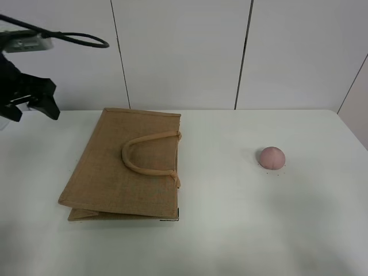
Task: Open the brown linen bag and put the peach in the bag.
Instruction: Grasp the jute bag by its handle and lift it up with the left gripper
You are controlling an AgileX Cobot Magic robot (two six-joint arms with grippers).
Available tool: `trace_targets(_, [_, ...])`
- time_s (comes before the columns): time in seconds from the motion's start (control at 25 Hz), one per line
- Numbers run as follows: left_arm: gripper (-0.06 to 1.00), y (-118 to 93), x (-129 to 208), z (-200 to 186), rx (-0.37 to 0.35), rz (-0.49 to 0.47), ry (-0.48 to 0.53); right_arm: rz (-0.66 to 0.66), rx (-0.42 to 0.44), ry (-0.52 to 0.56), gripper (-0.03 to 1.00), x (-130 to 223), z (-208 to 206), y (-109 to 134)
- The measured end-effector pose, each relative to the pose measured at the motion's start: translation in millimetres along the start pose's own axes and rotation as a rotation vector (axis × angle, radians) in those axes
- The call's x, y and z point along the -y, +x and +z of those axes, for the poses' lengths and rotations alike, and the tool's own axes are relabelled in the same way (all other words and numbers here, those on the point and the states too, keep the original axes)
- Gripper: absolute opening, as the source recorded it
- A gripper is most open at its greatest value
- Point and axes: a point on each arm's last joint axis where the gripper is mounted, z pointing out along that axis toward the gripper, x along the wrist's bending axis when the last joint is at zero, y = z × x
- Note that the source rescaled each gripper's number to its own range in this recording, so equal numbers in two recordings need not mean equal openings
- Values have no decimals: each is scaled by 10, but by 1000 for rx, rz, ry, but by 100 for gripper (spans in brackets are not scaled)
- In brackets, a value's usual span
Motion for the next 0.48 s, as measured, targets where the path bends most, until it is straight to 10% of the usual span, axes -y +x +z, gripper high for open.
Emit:
trace_targets(0.2, [100,-52,-395,533,28,-71,103,0,0,0,100,0,0,0])
trace_targets(0.48, [100,-682,-535,1059,61,-45,201,0,0,0,100,0,0,0])
